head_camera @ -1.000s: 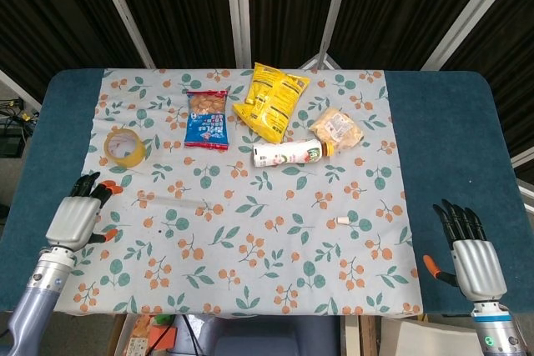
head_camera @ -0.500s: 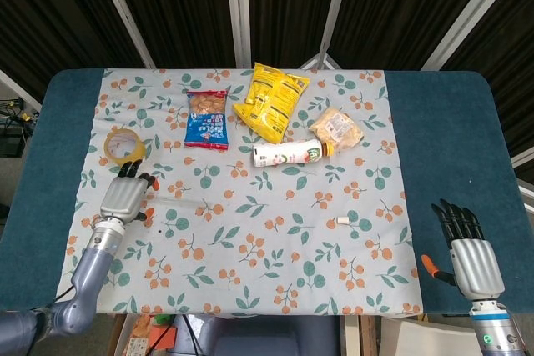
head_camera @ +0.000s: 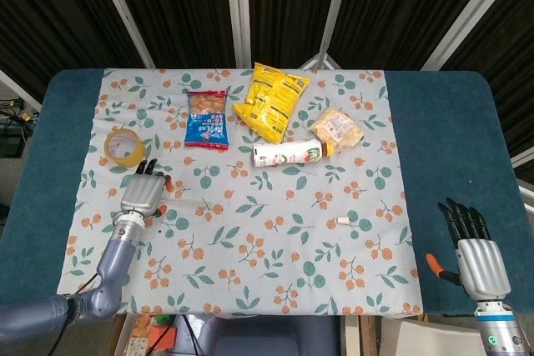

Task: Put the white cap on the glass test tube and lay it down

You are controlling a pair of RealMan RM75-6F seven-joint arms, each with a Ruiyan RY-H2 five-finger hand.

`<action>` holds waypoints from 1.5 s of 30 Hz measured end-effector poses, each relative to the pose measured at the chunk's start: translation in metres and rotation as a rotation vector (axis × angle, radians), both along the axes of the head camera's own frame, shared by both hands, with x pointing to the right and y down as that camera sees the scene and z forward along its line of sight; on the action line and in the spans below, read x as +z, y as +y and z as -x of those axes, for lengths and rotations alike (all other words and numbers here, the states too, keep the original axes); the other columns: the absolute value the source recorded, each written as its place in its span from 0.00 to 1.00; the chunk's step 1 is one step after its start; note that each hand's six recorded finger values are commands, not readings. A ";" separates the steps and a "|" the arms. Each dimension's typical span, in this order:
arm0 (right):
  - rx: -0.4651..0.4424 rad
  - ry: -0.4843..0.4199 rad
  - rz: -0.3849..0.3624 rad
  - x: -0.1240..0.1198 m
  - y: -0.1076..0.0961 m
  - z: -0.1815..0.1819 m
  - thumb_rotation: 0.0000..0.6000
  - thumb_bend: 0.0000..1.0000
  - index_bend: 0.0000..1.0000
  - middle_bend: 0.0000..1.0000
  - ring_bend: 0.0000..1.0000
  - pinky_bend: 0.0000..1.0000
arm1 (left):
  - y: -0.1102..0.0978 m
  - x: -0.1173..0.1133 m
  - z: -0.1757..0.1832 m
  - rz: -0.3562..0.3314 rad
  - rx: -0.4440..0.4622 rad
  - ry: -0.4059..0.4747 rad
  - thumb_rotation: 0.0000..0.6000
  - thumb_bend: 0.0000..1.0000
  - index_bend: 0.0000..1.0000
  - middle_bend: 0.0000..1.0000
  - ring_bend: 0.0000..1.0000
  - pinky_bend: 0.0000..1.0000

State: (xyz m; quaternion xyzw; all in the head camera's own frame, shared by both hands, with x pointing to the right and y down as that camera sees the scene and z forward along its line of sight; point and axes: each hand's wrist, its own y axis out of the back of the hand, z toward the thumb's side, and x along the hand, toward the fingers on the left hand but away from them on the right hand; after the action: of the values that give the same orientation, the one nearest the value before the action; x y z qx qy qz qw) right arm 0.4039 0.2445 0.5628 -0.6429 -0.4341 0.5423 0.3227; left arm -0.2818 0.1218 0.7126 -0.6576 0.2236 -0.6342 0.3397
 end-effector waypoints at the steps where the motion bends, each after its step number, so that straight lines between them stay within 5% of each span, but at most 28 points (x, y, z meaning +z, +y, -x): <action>1: 0.000 0.000 -0.001 0.000 0.000 0.000 1.00 0.32 0.00 0.00 0.00 0.00 | 0.000 0.001 0.000 0.000 0.000 -0.002 1.00 0.37 0.44 0.34 0.00 0.00; 37: 0.003 0.001 -0.013 0.000 0.000 0.001 1.00 0.32 0.00 0.00 0.00 0.00 | 0.001 0.019 -0.009 0.034 0.019 -0.025 1.00 0.40 0.53 0.34 0.00 0.00; 45: 0.004 -0.001 -0.017 -0.001 0.000 0.002 1.00 0.32 0.00 0.00 0.00 0.00 | 0.001 0.019 -0.013 0.027 0.021 -0.013 1.00 0.46 0.61 0.45 0.04 0.00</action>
State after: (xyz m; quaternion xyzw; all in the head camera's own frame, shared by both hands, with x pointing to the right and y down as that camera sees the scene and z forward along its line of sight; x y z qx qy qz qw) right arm 0.4022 0.2445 0.5621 -0.6396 -0.4400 0.5390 0.3269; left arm -0.2686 0.1232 0.7314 -0.6602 0.2059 -0.6378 0.3390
